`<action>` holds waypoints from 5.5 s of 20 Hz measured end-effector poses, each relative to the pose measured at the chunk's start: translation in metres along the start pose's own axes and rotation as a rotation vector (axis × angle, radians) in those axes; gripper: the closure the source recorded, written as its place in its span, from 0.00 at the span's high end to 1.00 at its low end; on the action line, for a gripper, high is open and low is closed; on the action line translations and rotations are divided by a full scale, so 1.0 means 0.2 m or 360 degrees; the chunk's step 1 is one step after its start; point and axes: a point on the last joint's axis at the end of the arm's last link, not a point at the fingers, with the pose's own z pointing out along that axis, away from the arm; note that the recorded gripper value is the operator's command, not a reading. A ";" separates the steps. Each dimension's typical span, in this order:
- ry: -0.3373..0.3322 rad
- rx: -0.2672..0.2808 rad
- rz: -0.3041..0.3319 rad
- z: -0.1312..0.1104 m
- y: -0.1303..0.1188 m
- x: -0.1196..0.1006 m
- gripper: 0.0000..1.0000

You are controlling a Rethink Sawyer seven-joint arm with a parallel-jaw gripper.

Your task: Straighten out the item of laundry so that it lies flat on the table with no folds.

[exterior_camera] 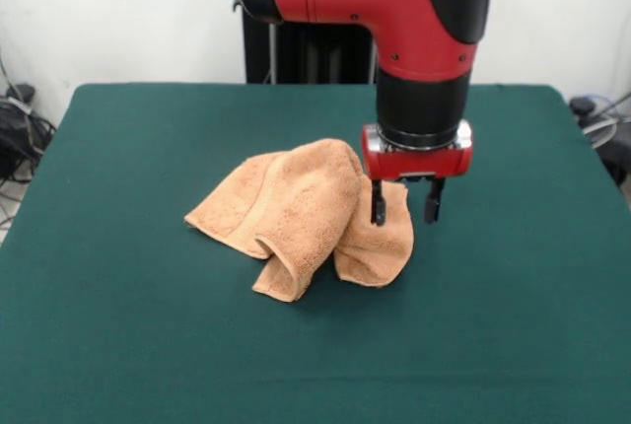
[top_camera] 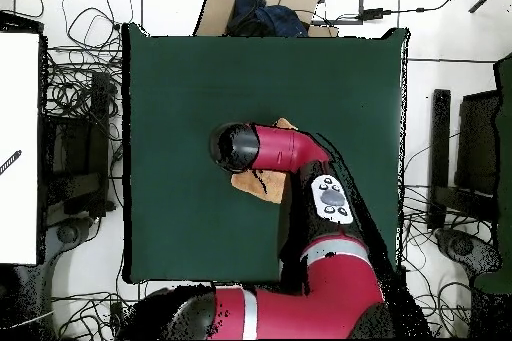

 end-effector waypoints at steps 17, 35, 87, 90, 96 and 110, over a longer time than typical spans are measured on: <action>-0.0074 0.0013 0.0013 -0.01 -0.04 -0.16 1.00; 0.0008 -0.0018 0.0023 0.21 -0.03 -0.10 1.00; 0.0022 -0.0078 0.0043 0.29 -0.01 -0.08 1.00; 0.0022 -0.0078 0.0043 0.29 -0.01 -0.08 1.00; 0.0022 -0.0078 0.0043 0.29 -0.01 -0.08 1.00; 0.0027 -0.0081 0.0045 0.31 -0.01 -0.07 0.00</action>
